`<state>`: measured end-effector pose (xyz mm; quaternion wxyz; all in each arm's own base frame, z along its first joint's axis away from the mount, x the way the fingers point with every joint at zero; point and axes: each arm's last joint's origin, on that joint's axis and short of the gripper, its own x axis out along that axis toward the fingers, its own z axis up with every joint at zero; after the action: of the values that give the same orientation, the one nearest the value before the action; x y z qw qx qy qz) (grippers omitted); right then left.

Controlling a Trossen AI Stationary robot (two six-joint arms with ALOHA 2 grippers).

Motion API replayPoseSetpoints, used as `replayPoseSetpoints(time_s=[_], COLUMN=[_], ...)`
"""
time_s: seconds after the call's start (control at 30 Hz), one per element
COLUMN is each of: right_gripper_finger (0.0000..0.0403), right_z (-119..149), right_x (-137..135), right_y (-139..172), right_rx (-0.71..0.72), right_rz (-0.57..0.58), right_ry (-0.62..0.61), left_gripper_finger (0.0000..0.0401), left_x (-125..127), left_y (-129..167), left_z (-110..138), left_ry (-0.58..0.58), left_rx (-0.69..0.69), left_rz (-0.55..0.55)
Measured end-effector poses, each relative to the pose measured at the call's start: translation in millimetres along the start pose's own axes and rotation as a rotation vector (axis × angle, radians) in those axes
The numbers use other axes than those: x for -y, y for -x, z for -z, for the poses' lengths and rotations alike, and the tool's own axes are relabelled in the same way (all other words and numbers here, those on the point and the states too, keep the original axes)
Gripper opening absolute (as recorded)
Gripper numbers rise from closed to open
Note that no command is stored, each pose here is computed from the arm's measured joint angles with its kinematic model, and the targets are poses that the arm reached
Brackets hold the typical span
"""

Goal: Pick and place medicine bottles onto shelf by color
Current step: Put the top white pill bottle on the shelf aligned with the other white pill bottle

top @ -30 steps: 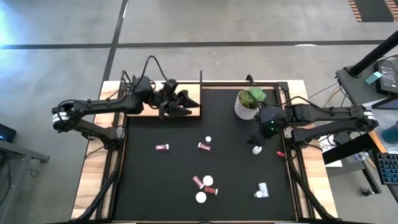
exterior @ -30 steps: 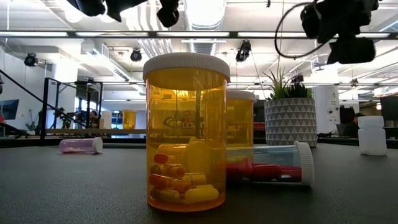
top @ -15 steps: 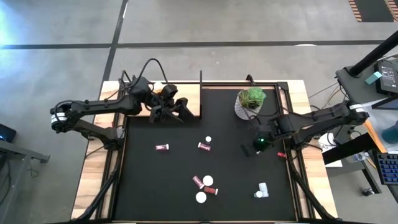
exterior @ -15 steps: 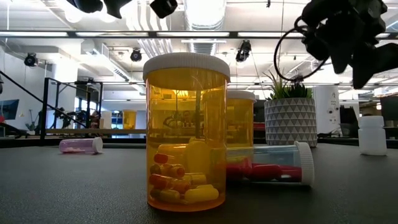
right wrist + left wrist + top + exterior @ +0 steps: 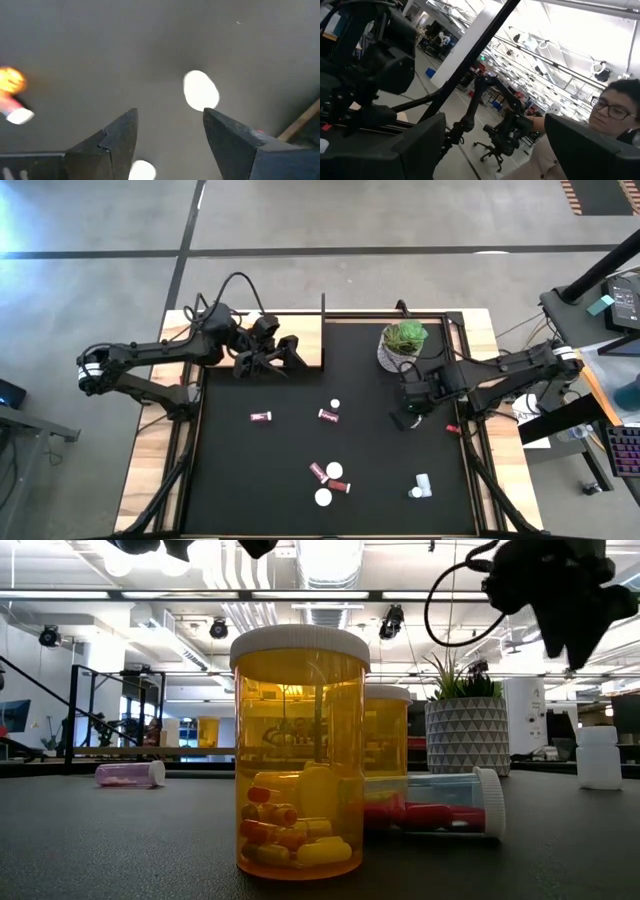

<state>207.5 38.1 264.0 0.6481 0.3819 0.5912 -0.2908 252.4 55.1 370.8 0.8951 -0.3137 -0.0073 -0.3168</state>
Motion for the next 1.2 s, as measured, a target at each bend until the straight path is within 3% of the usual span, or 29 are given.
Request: replayPoseSetpoints(time_s=[0.17, 0.47, 0.87, 1.2], right_gripper_finger=[0.0215, 0.0224, 0.0260, 0.0250], right_z=[-2, 1, 2, 3], right_x=[-4, 6, 11, 16], right_y=[-8, -33, -43, -60], right_rx=[-0.027, -0.076, -0.064, -0.064], right_rz=[0.039, 0.138, 0.126, 0.133], right_ry=[0.092, 0.105, 0.121, 0.129], left_gripper_finger=[0.0323, 0.0323, 0.0323, 0.0323], left_x=[-1, -1, -2, -3], left_y=[0, 0, 0, -1], left_z=[0, 0, -1, -1], left_ry=[0.002, 0.002, 0.001, 0.005], left_rx=[-0.001, 0.004, 0.028, 0.037], left_rz=[-0.002, -0.006, -0.025, -0.035])
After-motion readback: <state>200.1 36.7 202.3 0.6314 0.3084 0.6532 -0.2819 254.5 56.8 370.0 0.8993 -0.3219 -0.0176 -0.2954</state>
